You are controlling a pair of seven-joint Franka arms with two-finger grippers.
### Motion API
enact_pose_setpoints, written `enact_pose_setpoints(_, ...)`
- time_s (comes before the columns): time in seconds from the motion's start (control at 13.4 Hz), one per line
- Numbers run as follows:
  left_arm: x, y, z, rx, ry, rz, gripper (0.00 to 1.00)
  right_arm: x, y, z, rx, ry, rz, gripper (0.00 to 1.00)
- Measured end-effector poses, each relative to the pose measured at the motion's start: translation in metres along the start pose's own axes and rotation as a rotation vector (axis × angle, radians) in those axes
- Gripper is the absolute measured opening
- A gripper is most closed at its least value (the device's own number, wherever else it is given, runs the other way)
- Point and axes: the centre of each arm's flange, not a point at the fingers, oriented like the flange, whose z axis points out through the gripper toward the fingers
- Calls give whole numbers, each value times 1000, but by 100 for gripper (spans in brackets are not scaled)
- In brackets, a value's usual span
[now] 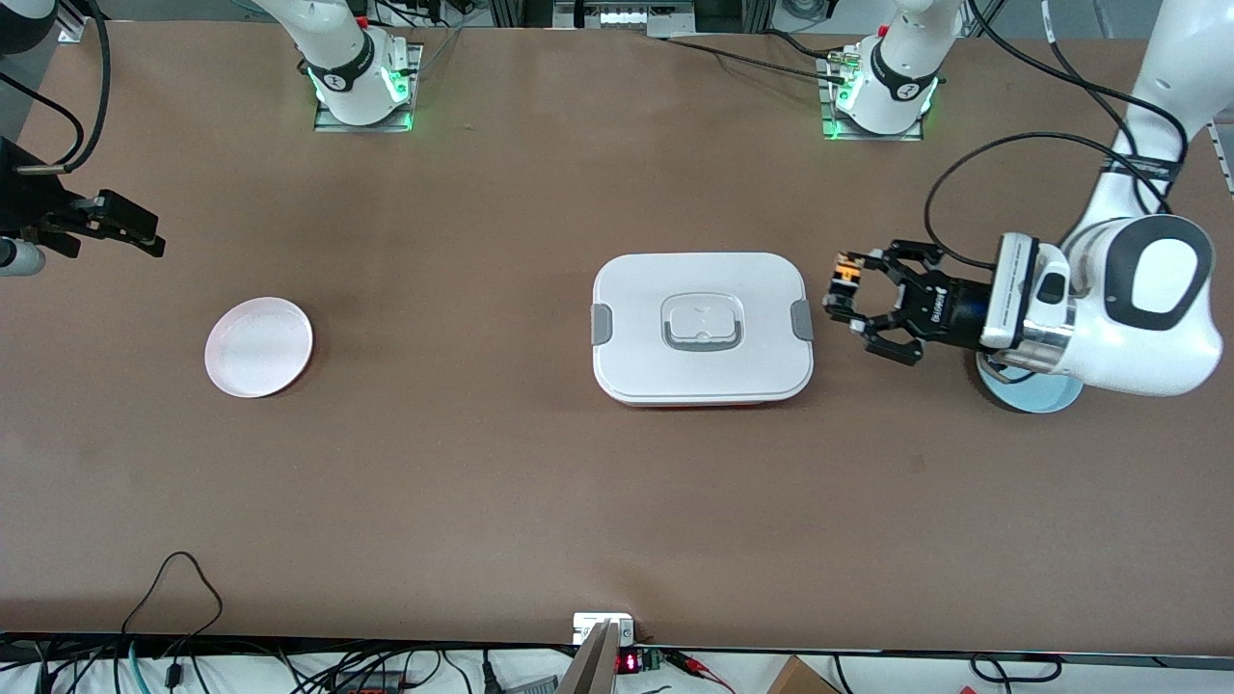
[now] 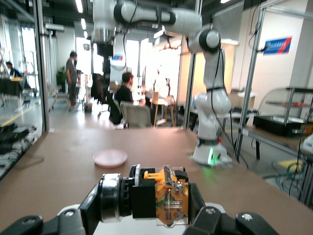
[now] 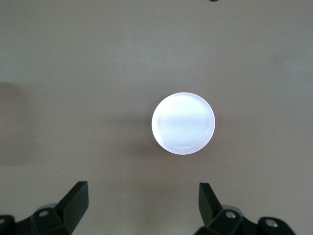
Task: Transfer orange switch to right arm and place
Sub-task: 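Lift the switch with the left gripper while the right gripper approaches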
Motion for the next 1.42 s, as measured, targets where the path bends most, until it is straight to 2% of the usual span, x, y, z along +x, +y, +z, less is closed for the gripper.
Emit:
enact_pose_setpoints(0.07, 14, -1, 15, 8, 53, 8, 72, 0, -5, 2, 39, -3, 1, 100)
enact_pose_setpoints(0.3, 58, 18, 57, 76, 165, -5, 72, 5, -27, 15, 256, -33, 13, 100)
enact_pose_setpoints(0.52, 77, 51, 93, 114, 100, -14, 72, 7, -48, 19, 459, -71, 20, 100)
enact_pose_setpoints(0.67, 76, 67, 105, 128, 61, -25, 72, 4, -64, 19, 559, -113, 7, 100)
enact_pose_setpoints(0.82, 69, 76, 111, 143, 50, -36, 72, 6, -84, 31, 719, -175, -32, 100)
enact_pose_setpoints(0.9, 66, 77, 114, 155, 62, -38, 72, 11, -91, 41, 811, -201, -62, 100)
enact_pose_setpoints(0.97, 65, 76, 120, 169, 80, -37, 72, 17, -93, 54, 877, -216, -72, 100)
enact_pose_setpoints(1.27, 69, 71, 150, 226, 111, -22, 72, 29, -102, 84, 1058, -240, -33, 100)
enact_pose_setpoints(1.42, 69, 71, 152, 230, 111, -22, 72, 29, -120, 87, 1118, -238, -25, 100)
